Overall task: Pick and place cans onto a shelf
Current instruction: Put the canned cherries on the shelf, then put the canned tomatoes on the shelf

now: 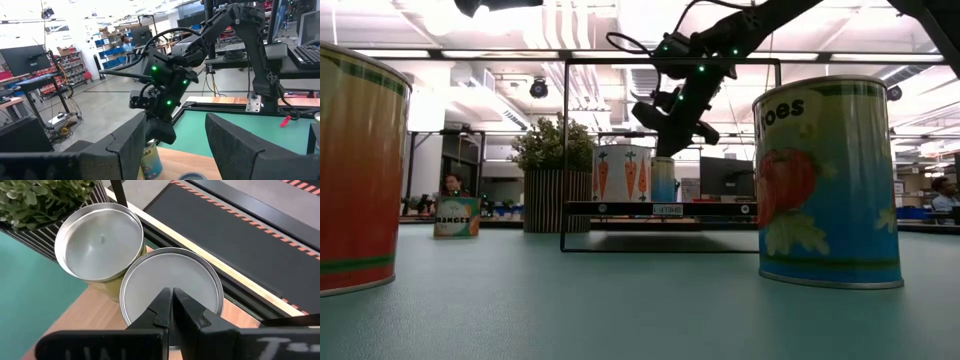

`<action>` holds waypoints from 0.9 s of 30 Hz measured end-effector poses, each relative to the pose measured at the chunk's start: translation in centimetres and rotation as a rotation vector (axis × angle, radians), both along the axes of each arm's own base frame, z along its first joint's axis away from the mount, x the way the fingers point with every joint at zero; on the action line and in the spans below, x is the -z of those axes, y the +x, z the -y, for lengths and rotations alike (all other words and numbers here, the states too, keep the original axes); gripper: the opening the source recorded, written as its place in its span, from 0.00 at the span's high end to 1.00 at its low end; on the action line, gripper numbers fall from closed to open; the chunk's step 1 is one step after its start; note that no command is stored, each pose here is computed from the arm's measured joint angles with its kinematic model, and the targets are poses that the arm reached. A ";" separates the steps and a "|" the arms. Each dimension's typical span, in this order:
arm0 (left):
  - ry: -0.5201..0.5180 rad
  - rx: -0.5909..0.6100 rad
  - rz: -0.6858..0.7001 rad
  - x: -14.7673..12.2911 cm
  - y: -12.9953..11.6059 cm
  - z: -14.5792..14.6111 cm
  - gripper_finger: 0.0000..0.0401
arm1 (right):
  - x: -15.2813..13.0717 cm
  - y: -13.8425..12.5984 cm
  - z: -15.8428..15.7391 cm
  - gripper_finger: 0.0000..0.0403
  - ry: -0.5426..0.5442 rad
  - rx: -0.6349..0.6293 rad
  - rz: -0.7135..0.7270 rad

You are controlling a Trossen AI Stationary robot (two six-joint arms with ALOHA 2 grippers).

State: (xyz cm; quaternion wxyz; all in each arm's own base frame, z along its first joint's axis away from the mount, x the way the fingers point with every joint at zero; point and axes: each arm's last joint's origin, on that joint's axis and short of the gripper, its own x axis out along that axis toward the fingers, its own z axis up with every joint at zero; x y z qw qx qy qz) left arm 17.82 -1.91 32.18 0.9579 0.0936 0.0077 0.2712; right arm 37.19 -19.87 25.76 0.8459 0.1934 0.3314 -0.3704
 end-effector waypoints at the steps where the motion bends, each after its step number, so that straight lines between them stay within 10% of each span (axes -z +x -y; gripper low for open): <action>1: 0.000 0.000 0.000 0.0 0.0 0.0 0.53 | 0.0 0.0 0.0 0.98 -0.002 0.000 0.002; 16: 0.000 0.000 0.000 0.0 0.0 0.0 0.53 | -0.5 0.0 0.0 0.98 -0.022 -0.014 0.022; 27: 0.000 0.000 0.000 0.0 0.0 0.0 0.53 | -6.1 -1.1 -2.9 0.98 -0.080 -0.084 0.120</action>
